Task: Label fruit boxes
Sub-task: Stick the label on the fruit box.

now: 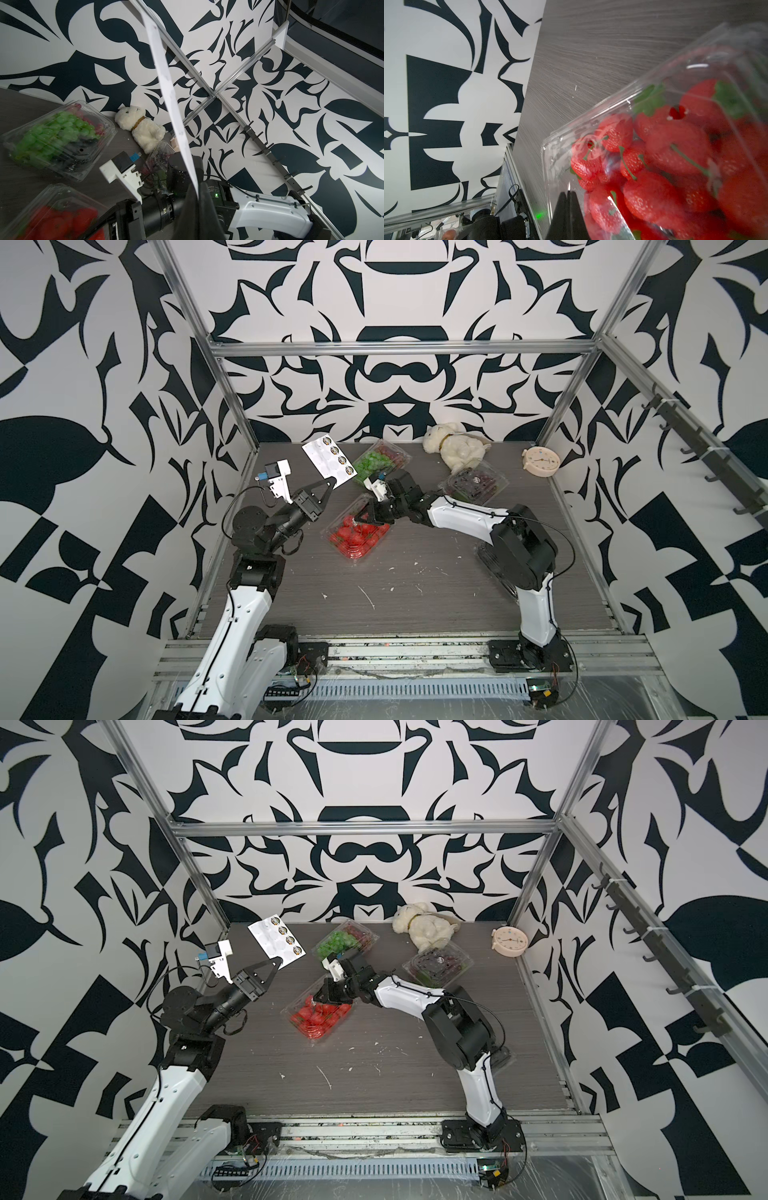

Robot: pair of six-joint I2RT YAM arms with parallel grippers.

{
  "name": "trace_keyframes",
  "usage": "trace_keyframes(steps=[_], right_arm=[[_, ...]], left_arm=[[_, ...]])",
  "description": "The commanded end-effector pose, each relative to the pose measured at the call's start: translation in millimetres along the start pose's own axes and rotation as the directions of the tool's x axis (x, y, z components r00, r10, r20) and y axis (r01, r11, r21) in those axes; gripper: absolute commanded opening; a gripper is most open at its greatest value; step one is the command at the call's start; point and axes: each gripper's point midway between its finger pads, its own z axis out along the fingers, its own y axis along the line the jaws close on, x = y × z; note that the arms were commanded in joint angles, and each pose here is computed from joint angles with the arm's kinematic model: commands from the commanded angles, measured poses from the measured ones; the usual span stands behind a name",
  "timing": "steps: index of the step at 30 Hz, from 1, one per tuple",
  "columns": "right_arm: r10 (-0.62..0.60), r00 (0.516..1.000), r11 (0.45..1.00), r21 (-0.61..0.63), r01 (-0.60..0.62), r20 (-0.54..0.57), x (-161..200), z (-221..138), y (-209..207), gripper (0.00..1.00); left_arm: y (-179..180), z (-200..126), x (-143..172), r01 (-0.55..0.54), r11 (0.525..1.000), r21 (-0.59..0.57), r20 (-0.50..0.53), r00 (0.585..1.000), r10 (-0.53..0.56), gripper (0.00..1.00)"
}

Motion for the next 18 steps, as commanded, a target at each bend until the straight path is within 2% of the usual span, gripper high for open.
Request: trace_keyframes(steps=[1,18], right_arm=[[-0.052,0.998,0.999,-0.012,0.053,0.043,-14.5,-10.9,21.0,0.00],[-0.079,0.996,0.976,0.199,0.085,-0.037,-5.5,-2.3,-16.7,0.00]], left_arm=[[3.2,-1.5,3.2,-0.017,1.000,-0.009,-0.004,1.000,0.017,0.00],[3.1,-0.5,4.5,-0.012,1.000,0.005,-0.009,1.000,0.012,0.00]])
